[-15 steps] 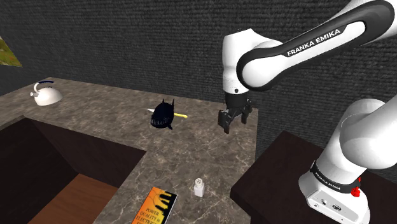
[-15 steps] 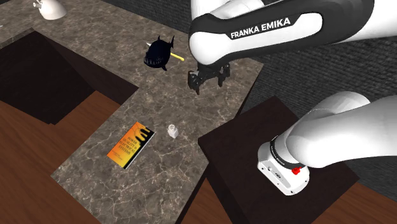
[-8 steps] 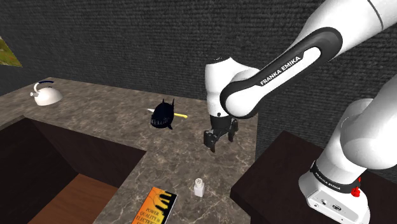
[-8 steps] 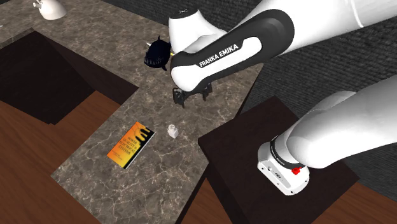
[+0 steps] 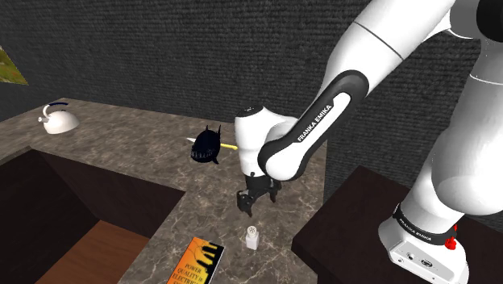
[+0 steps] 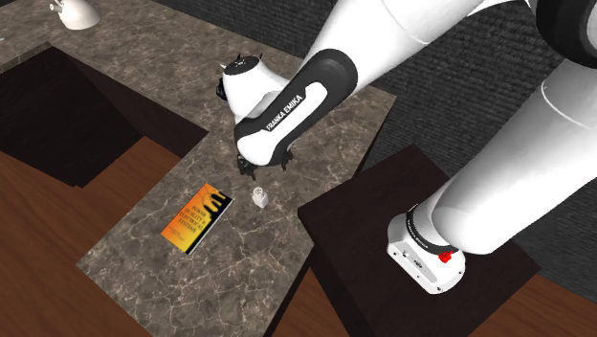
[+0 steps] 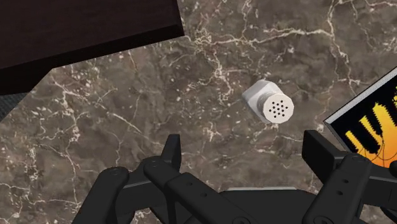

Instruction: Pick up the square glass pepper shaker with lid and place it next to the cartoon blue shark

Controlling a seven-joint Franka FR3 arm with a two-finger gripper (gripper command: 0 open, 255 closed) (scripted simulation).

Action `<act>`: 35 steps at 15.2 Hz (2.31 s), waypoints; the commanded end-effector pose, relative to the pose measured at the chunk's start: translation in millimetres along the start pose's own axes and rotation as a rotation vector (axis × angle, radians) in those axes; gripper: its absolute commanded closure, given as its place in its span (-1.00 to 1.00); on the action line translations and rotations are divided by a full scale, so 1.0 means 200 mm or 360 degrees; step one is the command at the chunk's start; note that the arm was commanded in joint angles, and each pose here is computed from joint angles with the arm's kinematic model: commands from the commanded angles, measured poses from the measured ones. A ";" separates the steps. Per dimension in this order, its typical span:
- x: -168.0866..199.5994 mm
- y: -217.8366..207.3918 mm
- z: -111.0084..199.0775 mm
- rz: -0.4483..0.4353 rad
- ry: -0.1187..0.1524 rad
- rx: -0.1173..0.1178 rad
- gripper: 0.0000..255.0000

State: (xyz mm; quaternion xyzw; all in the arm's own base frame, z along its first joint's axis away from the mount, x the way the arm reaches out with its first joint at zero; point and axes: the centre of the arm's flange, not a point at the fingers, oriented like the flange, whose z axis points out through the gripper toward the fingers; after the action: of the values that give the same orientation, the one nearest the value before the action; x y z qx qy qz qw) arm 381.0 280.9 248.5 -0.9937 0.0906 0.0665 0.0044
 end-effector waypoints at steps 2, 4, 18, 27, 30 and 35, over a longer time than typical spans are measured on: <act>0.01 -0.15 0.15 0.0012 -0.0009 0.0006 -1.00; 0.04 -0.24 0.24 0.0019 -0.0014 0.0008 -1.00; 0.03 -0.24 0.44 0.0019 -0.0014 0.0008 -1.00; 0.03 -0.24 0.44 0.0019 -0.0014 0.0008 1.00; 0.03 -0.24 0.44 0.0019 -0.0014 0.0008 1.00; 0.02 -0.24 0.31 0.0019 -0.0014 0.0008 1.00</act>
State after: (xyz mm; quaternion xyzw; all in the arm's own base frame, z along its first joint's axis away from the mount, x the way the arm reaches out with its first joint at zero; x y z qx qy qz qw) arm 384.9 328.8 181.7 -0.9928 0.0968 0.0706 0.0070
